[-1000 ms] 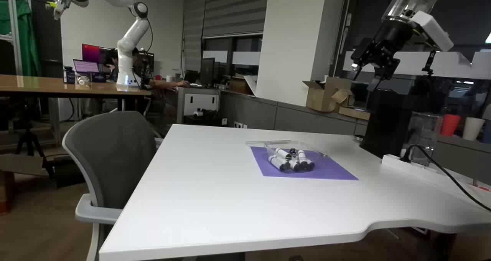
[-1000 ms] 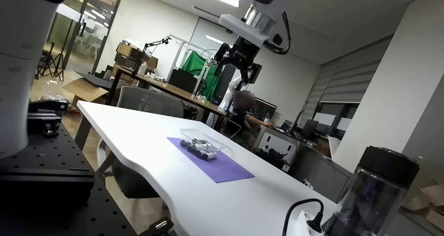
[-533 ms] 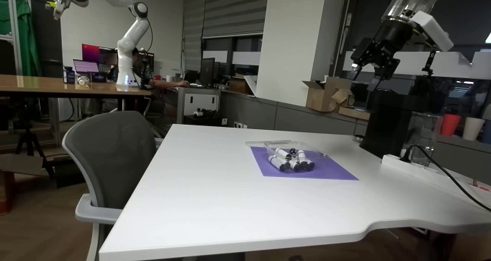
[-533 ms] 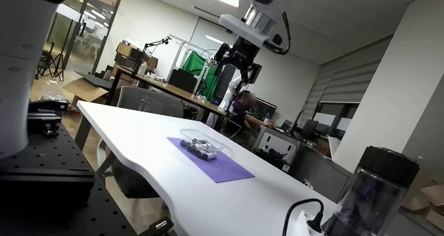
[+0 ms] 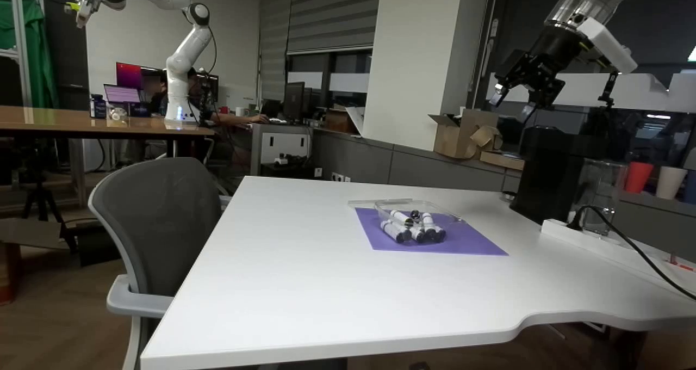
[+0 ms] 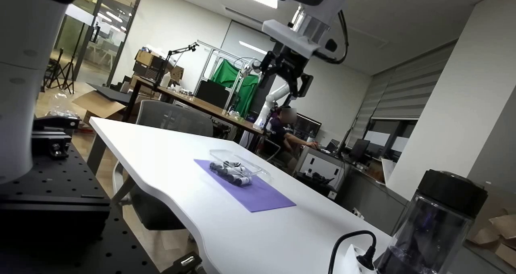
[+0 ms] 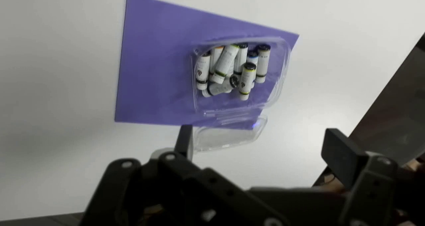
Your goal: Close the lid on the clear bowl
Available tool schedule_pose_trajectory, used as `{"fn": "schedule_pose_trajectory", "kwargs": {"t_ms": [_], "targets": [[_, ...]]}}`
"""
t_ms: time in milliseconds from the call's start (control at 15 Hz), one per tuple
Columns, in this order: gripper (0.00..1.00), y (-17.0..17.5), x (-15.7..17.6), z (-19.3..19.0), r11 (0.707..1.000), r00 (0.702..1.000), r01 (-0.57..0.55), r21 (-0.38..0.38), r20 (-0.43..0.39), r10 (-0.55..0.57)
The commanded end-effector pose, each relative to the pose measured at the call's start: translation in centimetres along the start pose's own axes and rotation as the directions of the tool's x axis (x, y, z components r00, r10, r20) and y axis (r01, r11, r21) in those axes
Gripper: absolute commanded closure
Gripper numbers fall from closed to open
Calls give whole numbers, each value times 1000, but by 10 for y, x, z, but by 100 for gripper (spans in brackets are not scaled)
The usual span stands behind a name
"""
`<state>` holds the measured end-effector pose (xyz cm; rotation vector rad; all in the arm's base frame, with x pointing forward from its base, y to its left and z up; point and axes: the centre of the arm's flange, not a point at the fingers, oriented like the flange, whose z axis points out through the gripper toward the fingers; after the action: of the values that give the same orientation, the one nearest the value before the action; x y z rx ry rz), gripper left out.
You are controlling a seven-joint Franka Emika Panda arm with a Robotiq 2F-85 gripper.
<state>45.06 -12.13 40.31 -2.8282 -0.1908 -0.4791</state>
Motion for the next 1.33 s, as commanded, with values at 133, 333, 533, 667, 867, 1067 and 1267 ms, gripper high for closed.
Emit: {"fn": "schedule_pose_trajectory", "kwargs": {"t_ms": [133,333,533,667,867,1067,1267], "targets": [[0,80,84,22,998,992,-27,64,-121,35],[0,115,115,50,993,988,-83,84,-123,93],[0,146,143,94,987,984,-147,72,-86,153],[0,162,160,128,983,983,-167,73,-67,172],[0,151,128,140,983,985,-165,75,-45,169],[0,162,138,176,978,980,-198,65,-7,199],[0,164,142,176,978,980,-199,64,-12,200]]}}
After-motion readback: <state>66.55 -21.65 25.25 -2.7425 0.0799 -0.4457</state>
